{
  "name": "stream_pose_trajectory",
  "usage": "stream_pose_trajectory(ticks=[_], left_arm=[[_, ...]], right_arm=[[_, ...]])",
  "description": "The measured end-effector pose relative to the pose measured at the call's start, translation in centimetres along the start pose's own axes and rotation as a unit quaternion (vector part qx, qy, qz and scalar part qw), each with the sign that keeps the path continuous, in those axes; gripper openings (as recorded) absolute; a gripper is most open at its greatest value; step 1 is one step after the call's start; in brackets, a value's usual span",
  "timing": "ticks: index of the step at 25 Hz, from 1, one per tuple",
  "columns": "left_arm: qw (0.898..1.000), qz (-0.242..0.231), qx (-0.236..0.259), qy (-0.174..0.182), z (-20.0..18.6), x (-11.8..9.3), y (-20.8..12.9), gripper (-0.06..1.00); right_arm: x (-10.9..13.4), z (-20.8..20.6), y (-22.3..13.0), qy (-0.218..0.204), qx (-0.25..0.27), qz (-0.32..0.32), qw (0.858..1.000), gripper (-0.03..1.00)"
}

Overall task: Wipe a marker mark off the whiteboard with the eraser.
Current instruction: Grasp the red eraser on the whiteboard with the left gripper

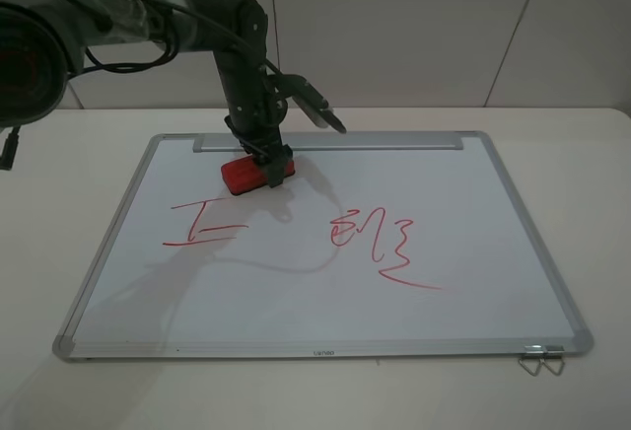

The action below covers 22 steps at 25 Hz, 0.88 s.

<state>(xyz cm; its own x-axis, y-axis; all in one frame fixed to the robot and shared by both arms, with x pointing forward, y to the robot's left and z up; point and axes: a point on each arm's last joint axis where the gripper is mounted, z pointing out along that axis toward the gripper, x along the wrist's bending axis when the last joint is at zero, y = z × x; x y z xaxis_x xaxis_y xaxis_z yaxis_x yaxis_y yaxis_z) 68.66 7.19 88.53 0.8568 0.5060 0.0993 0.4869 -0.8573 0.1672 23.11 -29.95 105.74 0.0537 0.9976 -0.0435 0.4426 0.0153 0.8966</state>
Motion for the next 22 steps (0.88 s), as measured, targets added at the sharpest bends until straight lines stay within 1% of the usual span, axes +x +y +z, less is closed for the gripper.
stream_pose_trajectory(ticks=[10,13,14,16,22], left_arm=[[1.000,-0.001,0.004,-0.004,0.63,-0.09,-0.09,0.76],[1.000,-0.001,0.003,-0.004,0.63,-0.09,-0.08,0.71],[1.000,-0.001,0.003,-0.004,0.63,-0.09,-0.08,0.68],[1.000,-0.001,0.001,-0.002,0.63,-0.05,-0.05,0.58],[1.000,-0.001,-0.001,-0.001,0.63,-0.03,-0.02,0.57]], right_arm=[[0.00,0.00,0.00,0.000,0.000,0.000,1.000,0.71],[0.00,0.00,0.00,0.000,0.000,0.000,1.000,0.71],[0.00,0.00,0.00,0.000,0.000,0.000,1.000,0.71],[0.00,0.00,0.00,0.000,0.000,0.000,1.000,0.71],[0.00,0.00,0.00,0.000,0.000,0.000,1.000,0.71]])
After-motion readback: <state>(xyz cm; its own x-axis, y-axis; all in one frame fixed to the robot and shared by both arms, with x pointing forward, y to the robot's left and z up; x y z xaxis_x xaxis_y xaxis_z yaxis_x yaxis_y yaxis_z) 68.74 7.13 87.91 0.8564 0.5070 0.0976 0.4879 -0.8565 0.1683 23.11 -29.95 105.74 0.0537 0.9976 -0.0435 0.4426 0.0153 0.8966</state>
